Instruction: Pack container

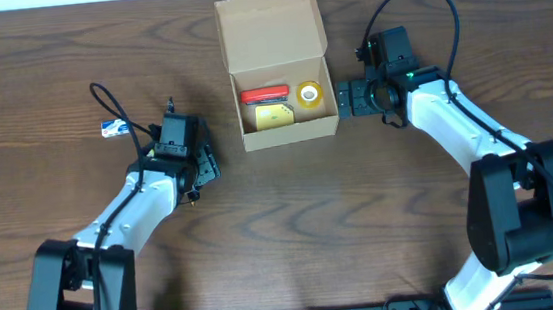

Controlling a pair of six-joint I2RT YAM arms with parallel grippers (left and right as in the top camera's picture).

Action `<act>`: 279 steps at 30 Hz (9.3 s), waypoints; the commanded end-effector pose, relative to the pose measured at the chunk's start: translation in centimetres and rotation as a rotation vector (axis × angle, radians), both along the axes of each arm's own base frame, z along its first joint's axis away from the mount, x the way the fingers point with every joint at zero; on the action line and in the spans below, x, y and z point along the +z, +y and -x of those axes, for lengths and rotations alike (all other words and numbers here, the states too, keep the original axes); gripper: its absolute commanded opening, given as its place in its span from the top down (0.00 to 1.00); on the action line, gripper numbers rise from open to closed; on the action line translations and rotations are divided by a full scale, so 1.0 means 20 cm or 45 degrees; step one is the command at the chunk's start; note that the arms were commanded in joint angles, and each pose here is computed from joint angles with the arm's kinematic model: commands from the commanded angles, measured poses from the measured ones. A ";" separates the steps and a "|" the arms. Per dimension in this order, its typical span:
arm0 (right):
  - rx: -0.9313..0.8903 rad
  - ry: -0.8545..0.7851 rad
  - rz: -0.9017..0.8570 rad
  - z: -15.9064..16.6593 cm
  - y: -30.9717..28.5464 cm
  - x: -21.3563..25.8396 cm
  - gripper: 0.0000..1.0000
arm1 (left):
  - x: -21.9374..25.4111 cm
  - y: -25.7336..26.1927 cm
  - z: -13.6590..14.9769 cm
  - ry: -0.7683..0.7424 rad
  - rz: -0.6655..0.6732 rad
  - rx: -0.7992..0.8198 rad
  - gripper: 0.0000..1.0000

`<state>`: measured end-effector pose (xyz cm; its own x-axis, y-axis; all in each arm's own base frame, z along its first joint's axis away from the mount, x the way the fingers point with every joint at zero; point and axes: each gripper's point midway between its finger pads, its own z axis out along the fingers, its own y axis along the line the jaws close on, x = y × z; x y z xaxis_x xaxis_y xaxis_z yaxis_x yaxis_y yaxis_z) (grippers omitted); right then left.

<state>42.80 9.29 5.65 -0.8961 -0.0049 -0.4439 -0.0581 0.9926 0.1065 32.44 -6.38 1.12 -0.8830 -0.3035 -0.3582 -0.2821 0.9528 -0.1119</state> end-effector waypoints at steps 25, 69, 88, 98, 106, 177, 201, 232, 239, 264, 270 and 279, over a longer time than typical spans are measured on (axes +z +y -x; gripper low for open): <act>-0.016 0.003 -0.009 0.00 -0.01 0.00 0.01 | -0.07 0.00 -0.01 0.043 -0.005 -0.029 0.63; -0.016 0.003 -0.009 0.00 -0.01 0.00 0.01 | 1.07 -0.57 -0.68 -0.736 -0.077 -1.263 0.94; -0.016 0.003 -0.010 0.00 -0.01 0.00 0.01 | 0.63 -0.95 -0.46 -0.533 -0.155 -1.875 0.94; -0.016 0.003 -0.009 0.00 -0.01 0.00 0.01 | 0.58 -0.98 -0.35 -0.445 -0.147 -1.960 0.95; -0.016 0.003 -0.009 0.00 -0.01 0.00 0.01 | 0.50 -1.01 -0.33 -0.412 -0.077 -1.994 0.94; -0.016 0.003 -0.009 0.00 -0.01 0.00 0.01 | 0.33 -0.90 -0.30 -0.229 -0.186 -2.050 0.46; -0.016 0.003 -0.009 0.00 -0.01 0.00 0.01 | 0.80 -0.80 -0.62 -0.440 -0.334 -1.892 0.42; -0.016 0.003 -0.009 0.00 -0.01 0.00 0.01 | 1.12 0.30 -0.50 0.050 -0.112 0.295 0.94; -0.016 0.003 -0.009 0.00 -0.01 0.00 0.01 | 1.14 0.48 -0.48 -0.006 -0.195 0.642 0.94; -0.016 0.003 -0.009 0.00 -0.01 0.00 0.01 | 0.68 0.85 -0.56 -0.097 0.139 1.469 0.94; -0.016 0.003 -0.009 0.00 -0.01 0.00 0.01 | 0.56 0.84 -0.48 -0.057 0.196 1.713 0.80; -0.016 0.003 -0.009 0.00 -0.01 0.00 0.01 | 0.38 0.77 -0.46 0.026 0.363 1.920 0.48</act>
